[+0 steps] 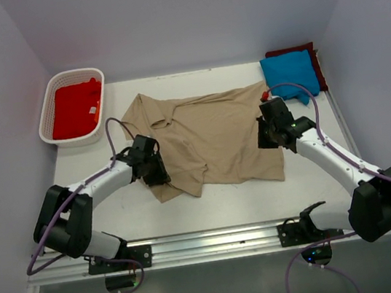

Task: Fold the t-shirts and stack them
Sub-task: Flatten out the tshirt

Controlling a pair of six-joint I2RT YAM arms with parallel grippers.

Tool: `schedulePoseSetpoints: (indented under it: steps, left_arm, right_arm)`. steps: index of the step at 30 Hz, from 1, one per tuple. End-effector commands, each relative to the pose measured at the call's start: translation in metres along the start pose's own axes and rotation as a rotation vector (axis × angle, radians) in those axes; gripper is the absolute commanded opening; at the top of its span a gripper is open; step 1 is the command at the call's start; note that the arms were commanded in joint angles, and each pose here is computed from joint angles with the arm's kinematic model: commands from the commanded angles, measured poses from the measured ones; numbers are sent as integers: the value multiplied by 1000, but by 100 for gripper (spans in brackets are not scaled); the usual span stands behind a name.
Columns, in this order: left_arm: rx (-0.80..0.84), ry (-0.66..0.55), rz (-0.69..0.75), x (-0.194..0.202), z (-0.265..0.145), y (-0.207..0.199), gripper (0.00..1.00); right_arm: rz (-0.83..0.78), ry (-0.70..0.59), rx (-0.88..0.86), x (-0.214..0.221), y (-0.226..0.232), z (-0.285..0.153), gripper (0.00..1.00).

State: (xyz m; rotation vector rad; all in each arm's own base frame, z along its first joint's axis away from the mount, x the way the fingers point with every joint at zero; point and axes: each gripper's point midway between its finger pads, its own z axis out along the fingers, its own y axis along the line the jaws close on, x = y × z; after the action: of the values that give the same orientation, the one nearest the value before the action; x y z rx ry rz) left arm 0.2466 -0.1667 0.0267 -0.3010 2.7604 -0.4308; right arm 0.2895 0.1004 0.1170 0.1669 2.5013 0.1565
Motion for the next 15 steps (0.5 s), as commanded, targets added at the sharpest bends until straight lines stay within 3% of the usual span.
schedulePoseSetpoints:
  steps: [1, 10, 15]
  left_arm:
    - [41, -32, 22, -11, 2, -13, 32]
    - [37, -38, 41, -13, -4, -18, 0]
    - [28, -38, 61, -8, -17, -20, 0]
  right_arm:
    - [-11, -15, -3, -2, 2, 3, 0]
    - [-13, -16, -7, -3, 2, 2, 0]
    - [-17, -12, -6, 0, 1, 1, 0]
